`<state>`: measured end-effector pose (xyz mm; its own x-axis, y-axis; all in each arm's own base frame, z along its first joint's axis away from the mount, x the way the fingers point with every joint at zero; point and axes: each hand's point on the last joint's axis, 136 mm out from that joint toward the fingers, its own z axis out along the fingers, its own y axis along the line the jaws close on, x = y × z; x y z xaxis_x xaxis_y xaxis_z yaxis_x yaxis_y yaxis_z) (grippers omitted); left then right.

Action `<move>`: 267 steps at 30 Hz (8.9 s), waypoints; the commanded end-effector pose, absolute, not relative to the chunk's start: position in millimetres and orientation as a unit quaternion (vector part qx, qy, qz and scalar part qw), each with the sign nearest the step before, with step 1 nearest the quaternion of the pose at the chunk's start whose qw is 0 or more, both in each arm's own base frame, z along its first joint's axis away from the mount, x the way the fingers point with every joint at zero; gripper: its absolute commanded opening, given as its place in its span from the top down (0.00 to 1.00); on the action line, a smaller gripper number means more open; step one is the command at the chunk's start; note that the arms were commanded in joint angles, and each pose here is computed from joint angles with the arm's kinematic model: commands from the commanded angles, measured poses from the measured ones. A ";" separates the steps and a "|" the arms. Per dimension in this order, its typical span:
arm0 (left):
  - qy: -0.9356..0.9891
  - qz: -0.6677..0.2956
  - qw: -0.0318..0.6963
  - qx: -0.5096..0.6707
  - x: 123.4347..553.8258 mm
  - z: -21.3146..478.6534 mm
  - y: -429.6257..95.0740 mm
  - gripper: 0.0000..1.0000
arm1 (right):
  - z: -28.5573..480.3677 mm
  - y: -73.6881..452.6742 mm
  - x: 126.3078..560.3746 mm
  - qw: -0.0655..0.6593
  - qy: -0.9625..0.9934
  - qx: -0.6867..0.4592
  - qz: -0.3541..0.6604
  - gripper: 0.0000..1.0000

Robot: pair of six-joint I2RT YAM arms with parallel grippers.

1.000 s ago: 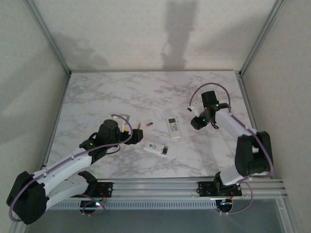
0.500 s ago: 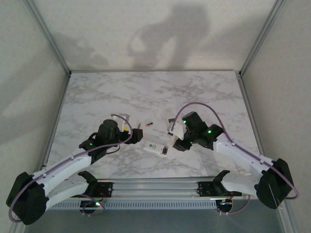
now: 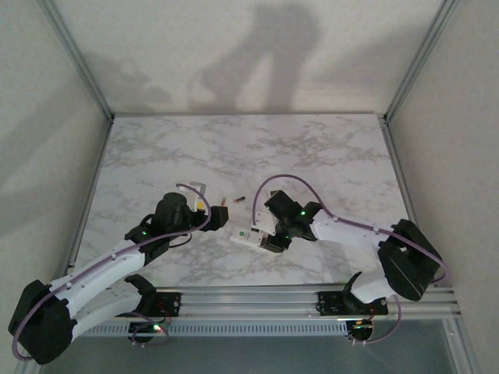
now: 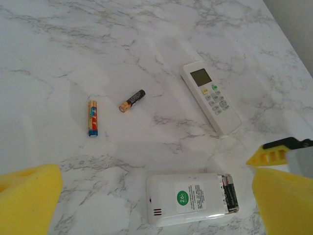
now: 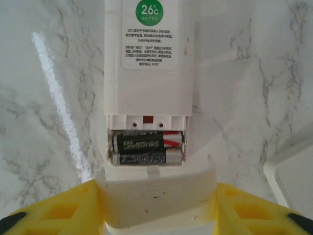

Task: Load the batteries into the remote control

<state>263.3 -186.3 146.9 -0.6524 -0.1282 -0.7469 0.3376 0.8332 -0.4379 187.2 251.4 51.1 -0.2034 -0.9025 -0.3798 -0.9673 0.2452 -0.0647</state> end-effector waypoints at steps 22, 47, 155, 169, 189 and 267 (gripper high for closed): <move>0.861 -0.278 0.422 0.053 263.3 146.3 -182.0 0.01 | 32.7 271.8 183.6 0.102 0.821 -0.548 0.124 0.47; 0.863 -0.276 0.420 0.050 263.0 141.7 -180.9 0.01 | 26.9 275.2 182.0 0.081 0.819 -0.554 0.127 0.34; 0.938 -0.328 0.104 0.047 242.9 11.4 -244.7 0.27 | 30.1 262.3 183.9 0.081 0.968 0.050 0.234 0.58; 0.938 -0.327 0.105 0.049 244.3 11.3 -245.0 0.26 | 41.9 265.8 179.6 0.079 0.963 0.035 0.253 0.58; 0.938 -0.334 0.068 0.058 221.3 -2.3 -244.3 0.37 | 24.5 265.5 179.0 0.063 0.968 0.047 0.238 0.77; 0.832 -0.427 0.313 -0.167 254.0 152.3 -160.1 0.11 | 59.8 356.2 191.4 0.144 0.819 -0.530 0.168 0.57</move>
<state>256.5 -150.4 133.4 -0.7334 -0.5359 -0.4182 -0.0458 0.6528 -0.7561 197.2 323.3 21.1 -0.3294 -0.9172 -0.2243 -0.9421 0.3350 0.0135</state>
